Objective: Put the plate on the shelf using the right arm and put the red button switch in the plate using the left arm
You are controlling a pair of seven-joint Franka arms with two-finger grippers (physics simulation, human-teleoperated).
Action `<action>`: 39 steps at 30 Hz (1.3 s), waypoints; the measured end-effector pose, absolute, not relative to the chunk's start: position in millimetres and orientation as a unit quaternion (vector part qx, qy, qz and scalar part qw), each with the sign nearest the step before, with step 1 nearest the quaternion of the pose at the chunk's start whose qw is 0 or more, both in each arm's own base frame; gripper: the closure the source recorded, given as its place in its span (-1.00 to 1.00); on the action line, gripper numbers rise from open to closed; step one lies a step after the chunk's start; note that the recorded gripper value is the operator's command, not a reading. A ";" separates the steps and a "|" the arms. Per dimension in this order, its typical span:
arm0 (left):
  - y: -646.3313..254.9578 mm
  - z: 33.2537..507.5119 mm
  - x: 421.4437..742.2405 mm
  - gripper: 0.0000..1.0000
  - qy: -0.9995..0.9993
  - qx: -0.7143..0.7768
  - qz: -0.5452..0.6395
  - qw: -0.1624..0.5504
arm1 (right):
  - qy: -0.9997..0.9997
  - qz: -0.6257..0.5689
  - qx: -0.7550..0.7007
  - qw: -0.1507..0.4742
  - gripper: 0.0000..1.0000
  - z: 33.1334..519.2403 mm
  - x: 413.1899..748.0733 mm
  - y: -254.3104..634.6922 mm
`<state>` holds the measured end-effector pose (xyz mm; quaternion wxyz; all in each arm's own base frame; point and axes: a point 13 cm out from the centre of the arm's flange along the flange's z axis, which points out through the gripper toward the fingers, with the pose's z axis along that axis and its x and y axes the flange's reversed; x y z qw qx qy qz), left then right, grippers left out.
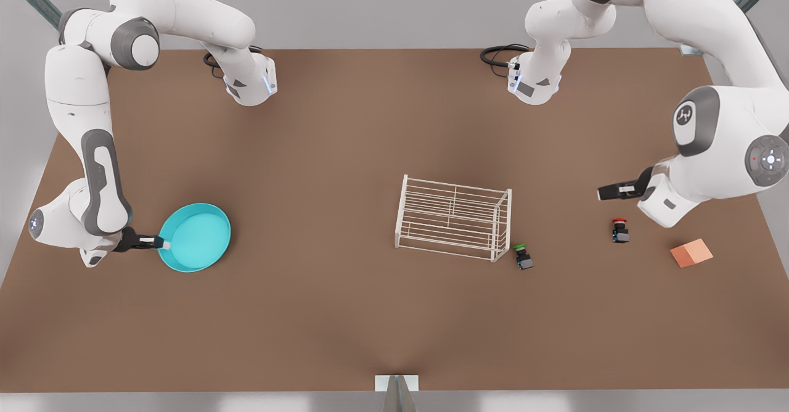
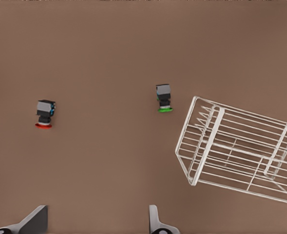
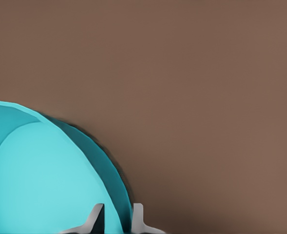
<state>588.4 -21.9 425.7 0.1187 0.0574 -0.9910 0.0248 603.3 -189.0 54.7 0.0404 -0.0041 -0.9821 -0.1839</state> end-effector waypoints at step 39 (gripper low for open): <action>-31.2 422.2 590.1 -1.00 -0.994 0.058 0.027 0.088 | -0.976 -0.200 0.089 0.019 0.55 165.4 628.7 -133.8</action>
